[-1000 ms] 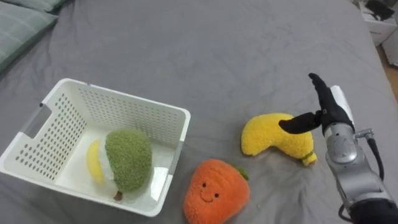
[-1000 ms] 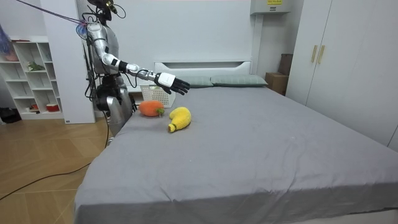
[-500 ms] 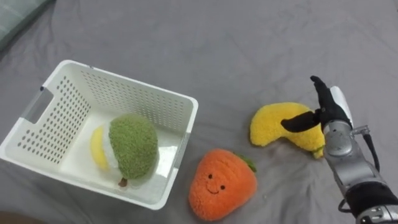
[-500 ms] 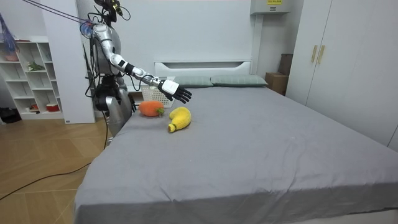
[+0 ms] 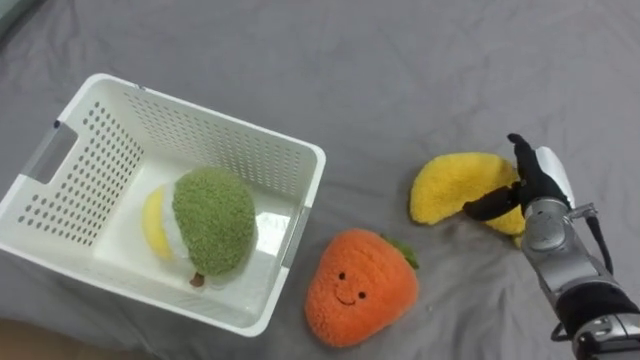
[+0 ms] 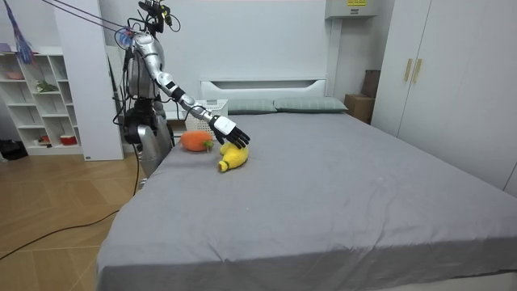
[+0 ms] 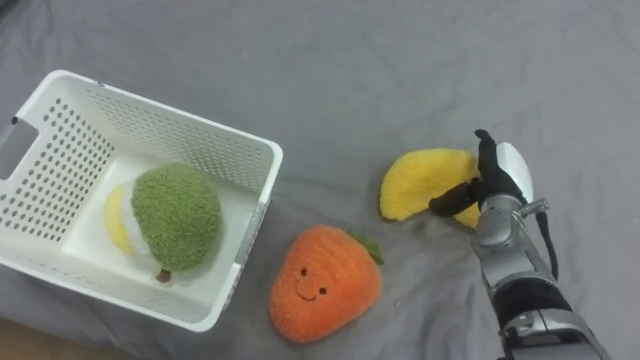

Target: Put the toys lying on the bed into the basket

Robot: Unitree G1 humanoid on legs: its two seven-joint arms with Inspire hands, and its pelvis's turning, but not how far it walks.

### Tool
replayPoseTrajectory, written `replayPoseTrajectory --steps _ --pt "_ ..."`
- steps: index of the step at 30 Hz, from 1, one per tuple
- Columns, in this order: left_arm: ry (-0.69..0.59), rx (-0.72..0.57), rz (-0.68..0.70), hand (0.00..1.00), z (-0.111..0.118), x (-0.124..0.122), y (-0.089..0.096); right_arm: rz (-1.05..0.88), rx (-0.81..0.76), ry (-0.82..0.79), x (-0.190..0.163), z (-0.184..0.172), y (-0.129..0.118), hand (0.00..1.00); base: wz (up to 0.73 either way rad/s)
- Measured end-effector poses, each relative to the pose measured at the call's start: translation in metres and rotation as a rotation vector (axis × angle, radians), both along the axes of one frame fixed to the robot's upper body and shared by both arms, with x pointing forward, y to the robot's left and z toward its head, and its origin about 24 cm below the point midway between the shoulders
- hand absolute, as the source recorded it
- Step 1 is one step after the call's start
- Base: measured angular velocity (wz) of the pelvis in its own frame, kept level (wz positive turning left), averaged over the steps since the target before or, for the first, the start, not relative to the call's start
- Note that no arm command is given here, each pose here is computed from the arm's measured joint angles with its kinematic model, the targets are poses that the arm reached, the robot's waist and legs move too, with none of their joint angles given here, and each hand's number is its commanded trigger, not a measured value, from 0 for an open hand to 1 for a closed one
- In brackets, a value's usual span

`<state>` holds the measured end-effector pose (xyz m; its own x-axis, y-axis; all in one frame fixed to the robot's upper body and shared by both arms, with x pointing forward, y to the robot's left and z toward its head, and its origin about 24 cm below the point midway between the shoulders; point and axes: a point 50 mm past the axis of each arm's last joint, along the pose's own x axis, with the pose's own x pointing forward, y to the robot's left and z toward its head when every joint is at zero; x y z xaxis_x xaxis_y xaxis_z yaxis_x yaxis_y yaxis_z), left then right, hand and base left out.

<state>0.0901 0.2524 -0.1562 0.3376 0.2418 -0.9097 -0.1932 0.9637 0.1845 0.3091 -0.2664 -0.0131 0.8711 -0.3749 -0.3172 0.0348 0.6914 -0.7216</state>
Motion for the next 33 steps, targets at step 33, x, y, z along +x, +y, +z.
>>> replayPoseTrajectory --steps 33 --pt "-0.005 0.0 -0.061 0.0 0.001 0.012 -0.005 -0.021 -0.197 0.095 -0.012 -0.01 -0.021 0.32 0.04"
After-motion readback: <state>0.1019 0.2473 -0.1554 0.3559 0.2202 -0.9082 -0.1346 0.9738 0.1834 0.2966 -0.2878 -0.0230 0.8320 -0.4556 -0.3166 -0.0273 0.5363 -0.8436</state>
